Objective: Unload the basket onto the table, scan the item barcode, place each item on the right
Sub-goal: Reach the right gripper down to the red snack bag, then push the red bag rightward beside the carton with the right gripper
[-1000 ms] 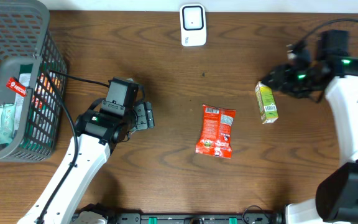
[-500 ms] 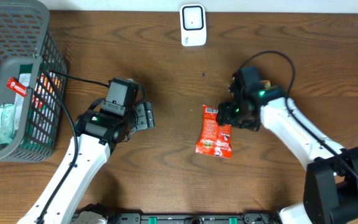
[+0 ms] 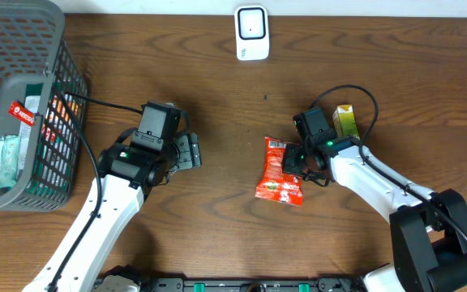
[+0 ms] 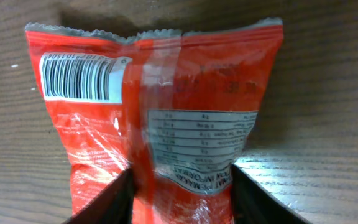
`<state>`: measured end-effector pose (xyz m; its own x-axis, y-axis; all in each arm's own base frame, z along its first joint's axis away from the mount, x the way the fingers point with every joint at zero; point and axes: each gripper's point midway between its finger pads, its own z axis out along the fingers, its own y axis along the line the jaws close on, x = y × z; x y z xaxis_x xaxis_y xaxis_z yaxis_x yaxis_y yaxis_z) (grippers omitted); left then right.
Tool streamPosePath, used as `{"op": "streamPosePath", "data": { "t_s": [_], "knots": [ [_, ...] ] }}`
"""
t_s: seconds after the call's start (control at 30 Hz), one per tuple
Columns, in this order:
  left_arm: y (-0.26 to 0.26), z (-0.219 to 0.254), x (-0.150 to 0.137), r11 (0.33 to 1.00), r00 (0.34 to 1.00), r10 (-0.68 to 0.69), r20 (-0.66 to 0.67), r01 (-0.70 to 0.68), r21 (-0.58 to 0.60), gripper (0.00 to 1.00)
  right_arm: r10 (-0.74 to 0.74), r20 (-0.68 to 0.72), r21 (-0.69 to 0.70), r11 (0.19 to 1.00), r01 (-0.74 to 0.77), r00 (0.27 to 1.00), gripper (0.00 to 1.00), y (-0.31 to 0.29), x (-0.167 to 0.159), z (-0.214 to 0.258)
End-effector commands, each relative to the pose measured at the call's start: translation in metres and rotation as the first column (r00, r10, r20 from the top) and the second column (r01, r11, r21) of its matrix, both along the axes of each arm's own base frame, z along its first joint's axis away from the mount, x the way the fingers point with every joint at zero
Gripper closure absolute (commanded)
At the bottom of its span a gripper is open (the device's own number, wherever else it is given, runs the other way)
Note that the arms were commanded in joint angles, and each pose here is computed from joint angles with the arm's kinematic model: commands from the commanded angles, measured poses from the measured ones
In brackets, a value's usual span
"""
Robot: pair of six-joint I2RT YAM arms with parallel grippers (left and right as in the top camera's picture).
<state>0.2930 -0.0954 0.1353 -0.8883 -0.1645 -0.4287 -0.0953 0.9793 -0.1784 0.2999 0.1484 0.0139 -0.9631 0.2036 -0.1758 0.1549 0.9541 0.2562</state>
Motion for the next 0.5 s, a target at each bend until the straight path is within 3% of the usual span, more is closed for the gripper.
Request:
{"op": "streamPosePath", "data": {
  "t_s": [0.0, 0.2, 0.47],
  "knots": [
    [0.004, 0.0, 0.001, 1.0, 1.0, 0.008, 0.002, -0.008, 0.016, 0.17, -0.034, 0.011, -0.085, 0.996, 0.035, 0.999, 0.67, -0.016, -0.002, -0.009],
    [0.004, 0.0, 0.001, 1.0, 1.0, 0.008, 0.002, -0.008, 0.016, 0.17, -0.099, 0.139, -0.187, 0.975, 0.124, 0.985, 0.69, -0.047, 0.028, -0.002],
    [0.004, 0.0, 0.001, 1.0, 1.0, 0.008, 0.002, -0.008, 0.016, 0.17, -0.002, 0.285, -0.262, 0.962, 0.08, 0.959, 0.66, -0.069, 0.065, 0.013]
  ]
}}
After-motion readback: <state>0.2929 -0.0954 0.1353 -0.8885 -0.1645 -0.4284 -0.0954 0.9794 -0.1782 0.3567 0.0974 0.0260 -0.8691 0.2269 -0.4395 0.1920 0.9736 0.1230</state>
